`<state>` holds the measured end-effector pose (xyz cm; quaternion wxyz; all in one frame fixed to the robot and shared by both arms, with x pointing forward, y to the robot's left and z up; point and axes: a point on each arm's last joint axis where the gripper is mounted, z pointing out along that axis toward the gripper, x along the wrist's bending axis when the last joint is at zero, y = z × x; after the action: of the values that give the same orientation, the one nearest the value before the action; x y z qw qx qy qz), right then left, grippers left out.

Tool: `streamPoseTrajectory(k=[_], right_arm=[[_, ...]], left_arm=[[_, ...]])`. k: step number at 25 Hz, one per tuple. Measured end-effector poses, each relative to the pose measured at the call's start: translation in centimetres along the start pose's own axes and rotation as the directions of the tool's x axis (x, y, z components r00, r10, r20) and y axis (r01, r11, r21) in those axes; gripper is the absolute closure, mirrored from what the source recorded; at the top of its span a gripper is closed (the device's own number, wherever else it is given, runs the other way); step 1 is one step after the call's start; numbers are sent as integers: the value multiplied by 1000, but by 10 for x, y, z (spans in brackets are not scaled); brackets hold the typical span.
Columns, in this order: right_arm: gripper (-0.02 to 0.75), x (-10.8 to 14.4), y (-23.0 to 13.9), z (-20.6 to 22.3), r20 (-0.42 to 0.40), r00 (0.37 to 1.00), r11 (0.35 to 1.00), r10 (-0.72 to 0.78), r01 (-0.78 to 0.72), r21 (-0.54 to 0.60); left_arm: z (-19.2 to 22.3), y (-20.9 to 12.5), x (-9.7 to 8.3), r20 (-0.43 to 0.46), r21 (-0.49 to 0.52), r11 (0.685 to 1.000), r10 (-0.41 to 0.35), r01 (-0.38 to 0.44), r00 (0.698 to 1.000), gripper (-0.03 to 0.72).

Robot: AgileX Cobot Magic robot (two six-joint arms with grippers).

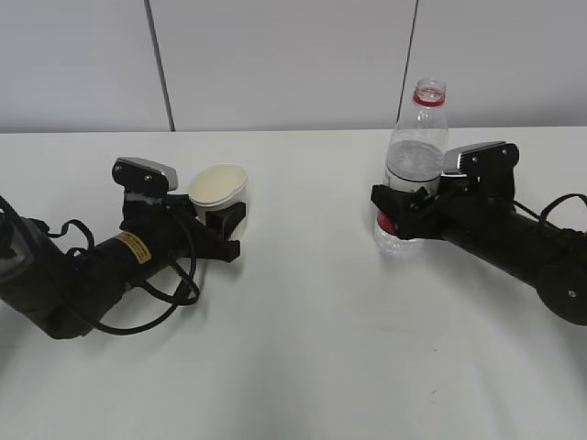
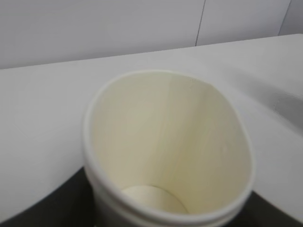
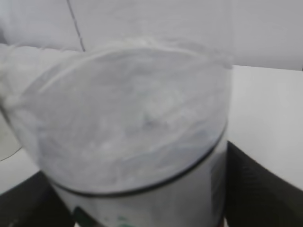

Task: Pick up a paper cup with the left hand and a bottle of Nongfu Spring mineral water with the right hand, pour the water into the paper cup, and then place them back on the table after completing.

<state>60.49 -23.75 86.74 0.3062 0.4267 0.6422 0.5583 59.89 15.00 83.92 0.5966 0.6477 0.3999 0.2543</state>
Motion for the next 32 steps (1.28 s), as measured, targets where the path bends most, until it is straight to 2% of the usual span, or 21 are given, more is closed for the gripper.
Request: streamPoseTrajectory(k=[5, 8, 12, 18, 25, 32], right_arm=[[216, 0, 0, 0, -5, 1000, 1000, -4, 4, 3], [241, 1, 0, 1, -9, 1000, 1000, -6, 6, 4], [248, 1, 0, 1, -9, 1000, 1000, -6, 6, 4], [256, 1, -1, 1, -9, 1000, 1000, -6, 6, 5], [273, 1, 0, 1, -10, 999, 1000, -31, 31, 4], [278, 4, -1, 1, -49, 996, 997, -70, 71, 12]], left_arm=[[0, 0, -2, 24, 5, 1000, 11, -11, 1000, 293], [0, -1, -5, 60, 11, 1000, 27, -28, 998, 293], [0, -2, -10, 116, 20, 999, 47, -50, 992, 293], [-2, -4, -19, 208, 47, 999, 6, -16, 978, 293], [-1, -7, -37, 291, 64, 997, 12, -32, 957, 293], [0, -9, -49, 334, 78, 997, -2, -25, 943, 293]])
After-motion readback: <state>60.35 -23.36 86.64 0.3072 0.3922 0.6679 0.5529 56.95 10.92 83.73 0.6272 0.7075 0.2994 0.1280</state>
